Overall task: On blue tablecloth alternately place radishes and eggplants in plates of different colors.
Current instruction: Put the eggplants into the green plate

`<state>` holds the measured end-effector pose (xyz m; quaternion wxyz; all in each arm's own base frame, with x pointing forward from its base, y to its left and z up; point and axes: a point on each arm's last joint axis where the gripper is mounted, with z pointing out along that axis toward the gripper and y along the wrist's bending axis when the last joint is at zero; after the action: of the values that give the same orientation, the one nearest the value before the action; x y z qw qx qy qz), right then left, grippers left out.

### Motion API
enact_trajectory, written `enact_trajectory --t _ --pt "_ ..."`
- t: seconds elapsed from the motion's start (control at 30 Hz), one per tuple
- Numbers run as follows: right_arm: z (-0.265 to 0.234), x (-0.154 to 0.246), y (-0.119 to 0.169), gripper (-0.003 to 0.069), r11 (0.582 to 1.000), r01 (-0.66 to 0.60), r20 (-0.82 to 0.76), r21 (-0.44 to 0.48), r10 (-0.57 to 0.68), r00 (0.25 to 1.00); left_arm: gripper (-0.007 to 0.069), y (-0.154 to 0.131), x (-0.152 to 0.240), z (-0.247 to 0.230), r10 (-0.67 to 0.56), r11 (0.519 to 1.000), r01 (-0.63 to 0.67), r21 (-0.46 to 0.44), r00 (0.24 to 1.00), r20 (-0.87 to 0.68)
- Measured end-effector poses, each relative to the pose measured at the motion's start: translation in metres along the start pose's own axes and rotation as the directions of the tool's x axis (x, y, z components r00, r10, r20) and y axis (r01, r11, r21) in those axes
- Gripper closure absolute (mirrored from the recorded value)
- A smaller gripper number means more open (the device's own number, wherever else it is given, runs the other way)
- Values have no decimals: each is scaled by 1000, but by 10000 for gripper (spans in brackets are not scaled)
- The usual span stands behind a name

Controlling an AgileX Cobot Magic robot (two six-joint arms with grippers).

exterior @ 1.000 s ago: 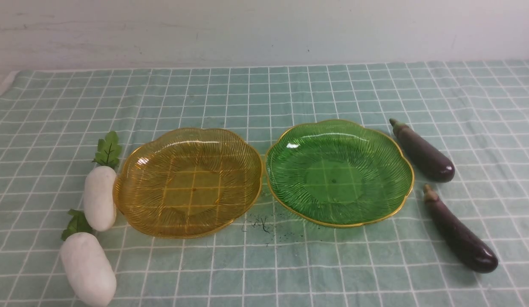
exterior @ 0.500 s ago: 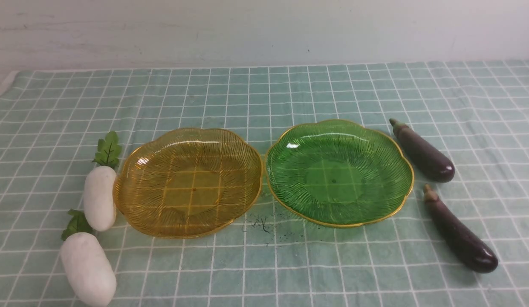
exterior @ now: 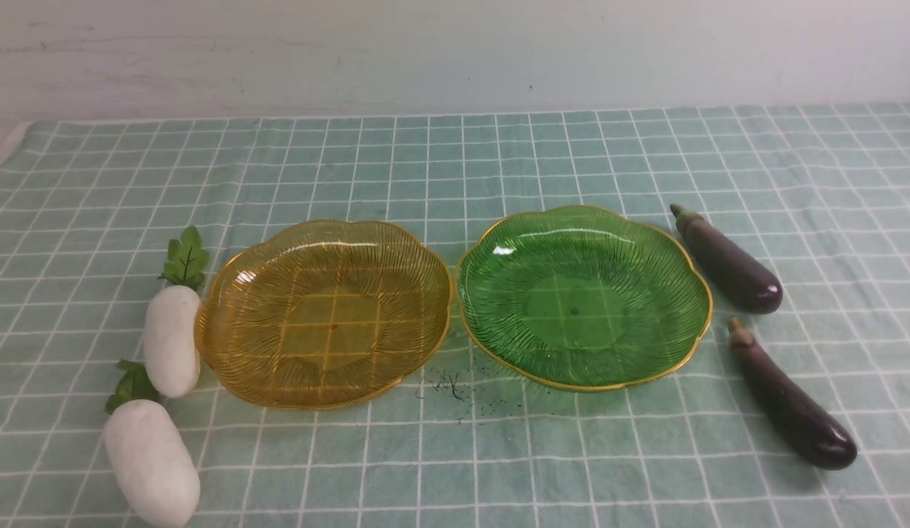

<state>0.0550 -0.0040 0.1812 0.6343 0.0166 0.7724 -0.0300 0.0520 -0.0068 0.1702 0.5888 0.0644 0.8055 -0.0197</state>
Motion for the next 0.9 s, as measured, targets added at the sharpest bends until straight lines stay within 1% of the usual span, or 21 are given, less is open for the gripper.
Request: enact_trajectory --t 0.03,0.07,0.1,0.13,0.17,0.2,0.23,0.33,0.37,0.4,0.5,0.6,0.63,0.67,0.7,0.73,0.77,0.8,0.83,0.9 --pt "0 0 1 674 999 -49 1 -8 49 999 633 0 0 0 0 1000 0 0 1000 0" --pt "0 -1 3 674 987 -159 3 -29 160 987 633 0 0 0 0 1000 0 0 1000 0" --pt "0 -1 4 674 971 -235 1 -44 235 972 633 0 0 0 0 1000 0 0 1000 -1" --pt "0 -1 5 674 947 -314 1 -59 315 949 633 0 0 0 0 1000 0 0 1000 -1" --pt "0 -2 6 674 915 -396 2 -75 397 918 633 0 0 0 0 1000 0 0 1000 -1" --pt "0 -2 7 674 903 -422 1 -82 423 906 633 0 0 0 0 1000 0 0 1000 -1" --pt "0 -4 8 674 854 -510 3 -101 513 858 633 0 0 0 0 1000 0 0 1000 -1" --pt "-1 -8 10 674 723 -676 -4 -145 683 731 633 0 0 0 0 1000 0 0 1000 -1" --pt "-1 -8 10 674 701 -697 -7 -151 705 710 633 0 0 0 0 1000 0 0 1000 -1" --pt "-1 -9 11 674 670 -725 -15 -159 733 680 633 0 0 0 0 1000 0 0 1000 -1" --pt "-1 -9 11 674 644 -747 -18 -165 755 656 633 0 0 0 0 1000 0 0 1000 -1" --pt "-1 -10 11 674 649 -742 -10 -167 752 659 633 0 0 0 0 1000 0 0 1000 -1" --pt "-1 -10 11 674 670 -723 -4 -168 733 680 633 0 0 0 0 1000 0 0 1000 -1" --pt "-1 -10 11 674 678 -716 -1 -168 726 688 633 0 0 0 0 1000 0 0 1000 -1" --pt "-2 -12 11 674 699 -695 6 -171 706 708 633 0 0 0 0 1000 0 0 1000 -1" --pt "-5 -24 10 674 748 -636 40 -190 654 756 633 0 0 0 0 1000 0 0 1000 -1" --pt "-6 -25 10 674 758 -623 47 -192 641 766 633 0 0 0 0 1000 0 0 1000 -1" --pt "-9 -34 10 674 779 -593 74 -203 616 784 633 0 0 0 0 1000 0 0 1000 -1" --pt "-16 -52 10 674 832 -511 124 -216 543 831 633 0 0 0 0 1000 0 0 1000 -1" --pt "-20 -72 10 673 891 -407 124 -201 435 892 633 0 0 0 0 1000 0 0 1000 -1"
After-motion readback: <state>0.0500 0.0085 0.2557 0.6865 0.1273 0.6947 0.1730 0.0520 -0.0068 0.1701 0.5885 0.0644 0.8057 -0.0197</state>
